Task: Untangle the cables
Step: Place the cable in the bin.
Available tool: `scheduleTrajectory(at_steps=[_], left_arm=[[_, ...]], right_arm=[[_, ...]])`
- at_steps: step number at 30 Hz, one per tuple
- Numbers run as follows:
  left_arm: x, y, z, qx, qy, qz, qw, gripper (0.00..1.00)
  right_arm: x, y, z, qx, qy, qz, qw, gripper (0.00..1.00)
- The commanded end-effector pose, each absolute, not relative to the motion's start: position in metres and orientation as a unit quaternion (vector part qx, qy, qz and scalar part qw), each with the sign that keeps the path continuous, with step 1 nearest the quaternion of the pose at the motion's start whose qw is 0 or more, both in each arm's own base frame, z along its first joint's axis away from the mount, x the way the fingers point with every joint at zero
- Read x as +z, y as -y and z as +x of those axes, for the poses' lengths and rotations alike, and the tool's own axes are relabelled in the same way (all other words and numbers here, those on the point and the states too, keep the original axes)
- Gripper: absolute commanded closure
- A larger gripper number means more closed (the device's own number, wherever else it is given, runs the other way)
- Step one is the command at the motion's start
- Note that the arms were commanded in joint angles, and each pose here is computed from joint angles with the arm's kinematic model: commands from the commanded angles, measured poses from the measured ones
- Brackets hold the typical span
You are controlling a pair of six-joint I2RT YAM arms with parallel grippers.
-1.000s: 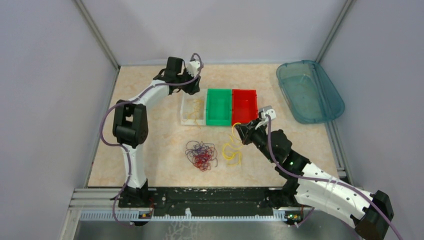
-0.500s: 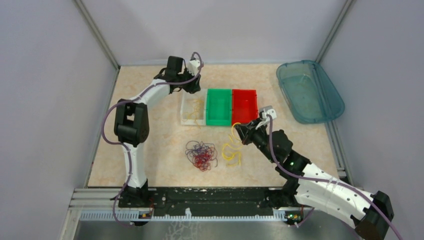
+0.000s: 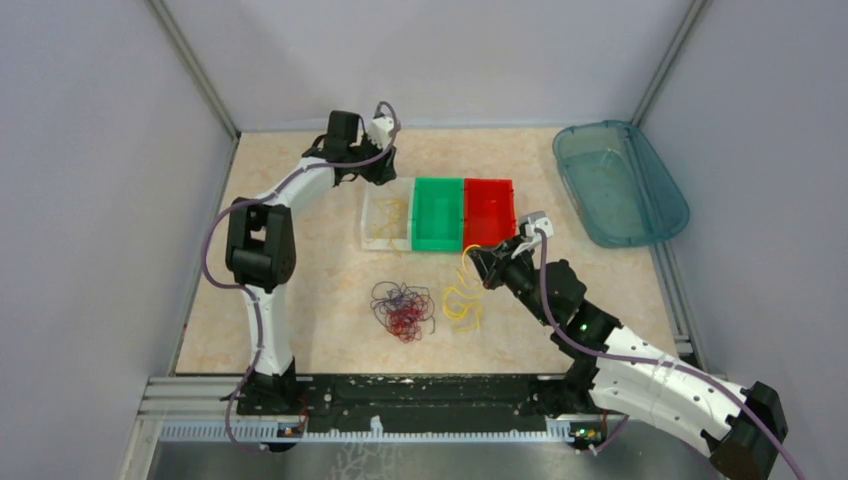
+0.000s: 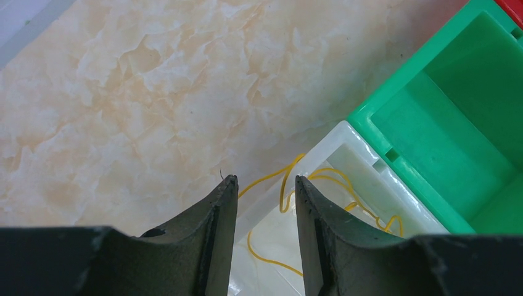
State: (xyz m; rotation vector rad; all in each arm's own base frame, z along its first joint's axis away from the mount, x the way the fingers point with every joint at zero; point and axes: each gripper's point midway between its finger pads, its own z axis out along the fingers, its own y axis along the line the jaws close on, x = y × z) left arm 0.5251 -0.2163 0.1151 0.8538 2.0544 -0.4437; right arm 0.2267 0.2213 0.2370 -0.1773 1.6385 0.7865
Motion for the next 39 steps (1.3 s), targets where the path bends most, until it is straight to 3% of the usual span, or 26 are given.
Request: scheduleTrajectory(at_steps=[1,18,30,39], left_arm=[[0.118,0.221,0.531,-0.193,-0.812,0.345,0.429,0.55],[0.106,0.227,0.526,-0.216,-0.815,0.341,0.415,0.63],[0.128,0.225,0.533,-0.192,-0.798,0.352,0.451,0.89],[0.126,0.226,0.521,-0.205,-0.797,0.355,0.444,0.97]], right_arm=[[0.259,-0.222,0.229,0.363,-0.684,-0.063,0.629,1.0],[0.258,-0.22,0.228,0.362,-0.685,-0.059,0.629,1.0],[0.255,-0.218,0.227,0.369,-0.684,-0.049,0.627,1.0],[0.255,-0.214,0.226,0.369,-0.684,-0.041,0.628,1.0]])
